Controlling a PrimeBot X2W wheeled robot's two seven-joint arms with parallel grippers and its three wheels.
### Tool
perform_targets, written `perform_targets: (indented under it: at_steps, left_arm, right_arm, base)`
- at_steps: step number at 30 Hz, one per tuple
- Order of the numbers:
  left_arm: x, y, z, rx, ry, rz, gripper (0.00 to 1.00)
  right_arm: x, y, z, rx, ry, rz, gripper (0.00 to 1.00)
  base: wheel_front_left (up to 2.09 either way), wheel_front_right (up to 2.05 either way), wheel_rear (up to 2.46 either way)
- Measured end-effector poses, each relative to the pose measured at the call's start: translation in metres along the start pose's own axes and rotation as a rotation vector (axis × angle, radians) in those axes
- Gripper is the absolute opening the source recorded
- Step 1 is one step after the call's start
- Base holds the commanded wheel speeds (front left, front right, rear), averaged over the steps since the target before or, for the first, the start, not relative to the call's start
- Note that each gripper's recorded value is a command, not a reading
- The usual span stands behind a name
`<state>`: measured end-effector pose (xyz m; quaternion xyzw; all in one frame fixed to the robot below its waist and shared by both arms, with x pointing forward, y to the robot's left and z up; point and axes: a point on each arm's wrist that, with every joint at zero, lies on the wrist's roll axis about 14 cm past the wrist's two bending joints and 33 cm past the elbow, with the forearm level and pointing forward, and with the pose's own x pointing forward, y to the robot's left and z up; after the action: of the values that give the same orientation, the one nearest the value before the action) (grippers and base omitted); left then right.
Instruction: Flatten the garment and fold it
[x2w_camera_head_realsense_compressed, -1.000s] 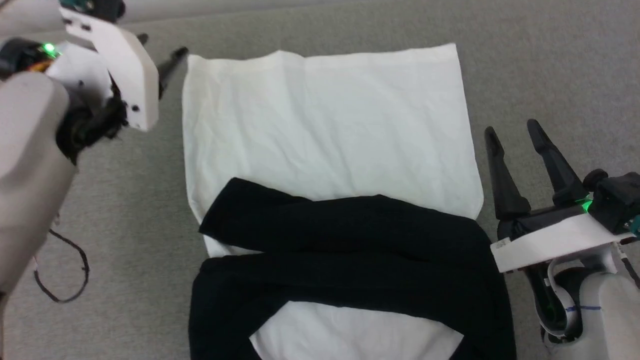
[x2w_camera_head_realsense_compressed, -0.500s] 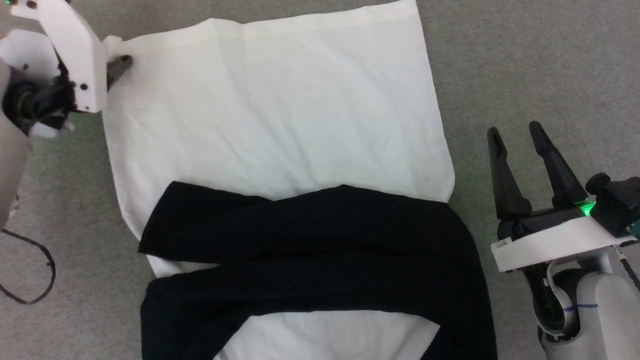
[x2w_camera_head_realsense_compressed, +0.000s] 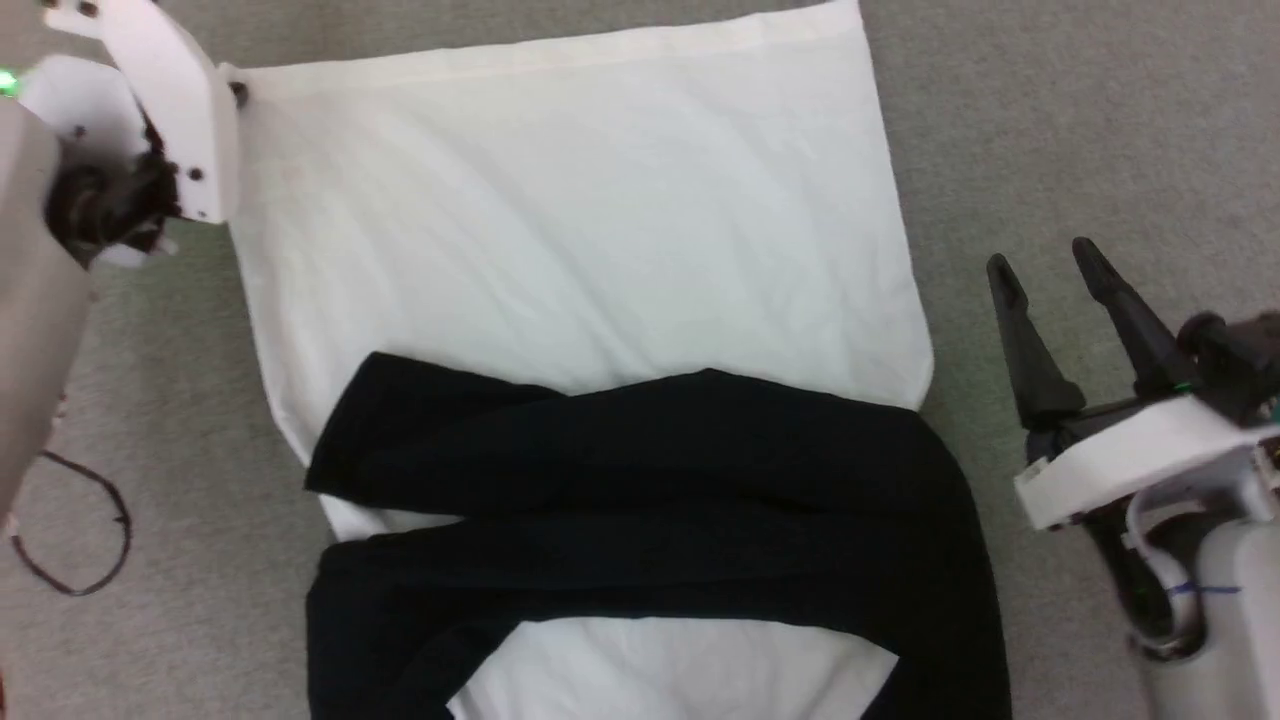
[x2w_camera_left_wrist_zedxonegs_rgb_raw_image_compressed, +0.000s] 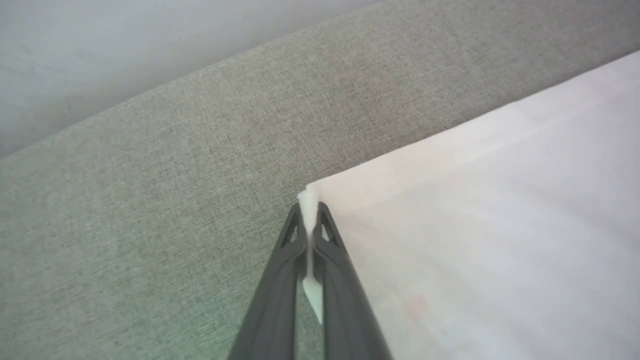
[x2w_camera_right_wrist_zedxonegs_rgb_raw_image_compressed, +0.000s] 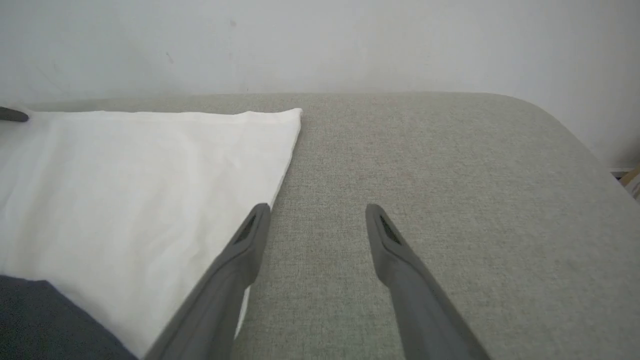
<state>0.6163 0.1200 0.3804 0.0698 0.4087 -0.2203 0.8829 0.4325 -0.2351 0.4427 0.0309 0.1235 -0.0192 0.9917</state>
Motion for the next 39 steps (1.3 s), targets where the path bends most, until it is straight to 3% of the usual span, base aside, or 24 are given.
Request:
perform_targets:
  at_steps: [12,22,34,35,36,37,39]
  left_arm:
    - [-0.045,-0.018,0.030,0.128,-0.260,-0.027,0.00]
    - [-0.064,-0.024,0.019,0.179,-0.312,-0.050,0.00]
    - [-0.060,-0.024,-0.002,0.164,-0.309,-0.063,0.00]
    - [-0.059,-0.023,-0.004,0.163,-0.305,-0.062,0.00]
    - [-0.058,-0.022,-0.006,0.162,-0.300,-0.060,0.00]
    - [-0.057,-0.021,-0.007,0.160,-0.301,-0.058,0.00]
    - [-0.058,-0.019,-0.007,0.159,-0.306,-0.052,0.00]
  right_arm:
    - [0.066,0.019,0.031,-0.203,0.319,0.241,1.00]
    - [0.134,0.036,0.012,-0.322,0.590,0.270,1.00]
    - [0.173,0.055,-0.040,-0.422,0.720,0.293,1.00]
    - [0.174,0.055,-0.041,-0.439,0.721,0.298,0.70]
    - [0.175,0.056,-0.042,-0.456,0.716,0.305,0.32]
    - [0.176,0.058,-0.042,-0.462,0.710,0.313,0.00]
    - [0.176,0.063,-0.042,-0.445,0.687,0.332,0.00]
  base:
    - [0.00,0.00,0.00]
    - [0.00,0.00,0.00]
    - [0.00,0.00,0.00]
    - [0.00,0.00,0.00]
    - [0.00,0.00,0.00]
    - [0.00,0.00,0.00]
    - [0.00,0.00,0.00]
